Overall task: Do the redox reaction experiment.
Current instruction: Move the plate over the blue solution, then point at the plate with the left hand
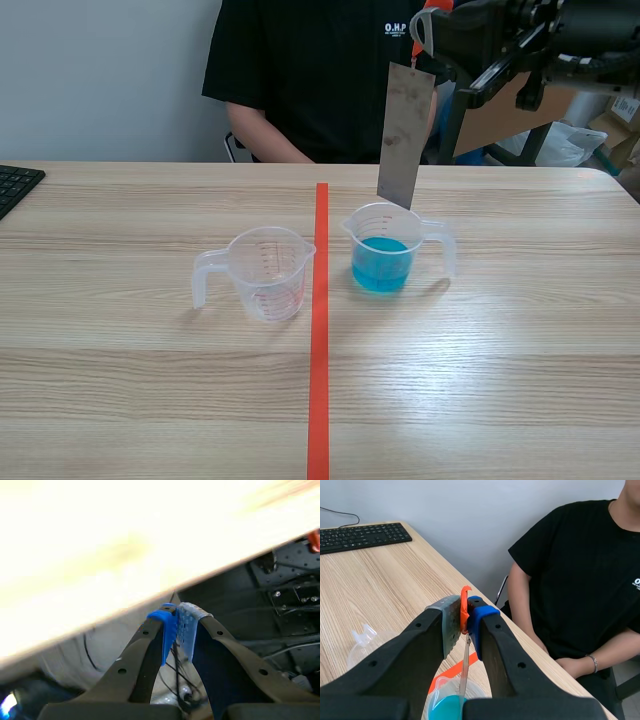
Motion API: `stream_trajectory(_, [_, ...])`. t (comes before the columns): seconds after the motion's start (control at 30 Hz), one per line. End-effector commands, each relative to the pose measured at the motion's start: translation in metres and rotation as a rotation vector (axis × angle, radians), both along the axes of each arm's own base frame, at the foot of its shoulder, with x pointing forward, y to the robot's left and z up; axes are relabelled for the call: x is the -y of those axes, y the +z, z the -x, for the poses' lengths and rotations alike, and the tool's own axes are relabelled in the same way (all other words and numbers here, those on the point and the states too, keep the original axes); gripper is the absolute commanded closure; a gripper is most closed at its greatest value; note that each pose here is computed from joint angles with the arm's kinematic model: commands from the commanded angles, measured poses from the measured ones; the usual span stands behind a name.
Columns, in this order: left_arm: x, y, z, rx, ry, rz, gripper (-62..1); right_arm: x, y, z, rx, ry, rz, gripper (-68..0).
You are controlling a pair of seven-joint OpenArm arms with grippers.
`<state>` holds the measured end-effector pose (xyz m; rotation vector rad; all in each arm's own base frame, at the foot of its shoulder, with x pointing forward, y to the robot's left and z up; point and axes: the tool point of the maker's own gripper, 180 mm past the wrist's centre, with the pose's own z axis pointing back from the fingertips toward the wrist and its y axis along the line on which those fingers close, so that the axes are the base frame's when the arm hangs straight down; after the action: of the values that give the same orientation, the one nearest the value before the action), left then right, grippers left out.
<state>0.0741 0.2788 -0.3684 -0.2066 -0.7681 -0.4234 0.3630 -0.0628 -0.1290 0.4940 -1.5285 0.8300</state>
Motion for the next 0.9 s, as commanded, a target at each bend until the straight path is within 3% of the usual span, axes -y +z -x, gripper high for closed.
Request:
stream_trajectory(0.0, [0.008,0.012,-0.018,0.058,-0.035,0.023,-3.4,-0.002,0.021,0.000,0.058,0.015,-0.016,-1.5])
stream_trajectory(0.1, [0.025,0.034,-0.046,0.133,-0.147,0.051,-3.4,-0.002,0.020,0.000,0.058,0.015,-0.016,-1.5])
stream_trajectory(0.3, [0.053,0.066,-0.103,0.275,-0.299,0.060,-3.4,-0.001,0.020,0.000,0.058,0.014,-0.012,-1.5])
stream_trajectory(0.47, [0.083,0.070,-0.135,0.313,-0.397,0.060,-3.4,-0.001,0.019,0.000,0.058,0.012,-0.007,-1.5])
stream_trajectory(0.6, [0.110,0.076,-0.156,0.361,-0.453,0.086,-3.4,-0.001,0.019,0.000,0.058,0.012,-0.006,-1.5])
stream_trajectory(0.87, [0.165,0.084,-0.198,0.427,-0.523,0.095,-3.4,-0.001,0.019,0.000,0.058,0.012,-0.006,-1.5])
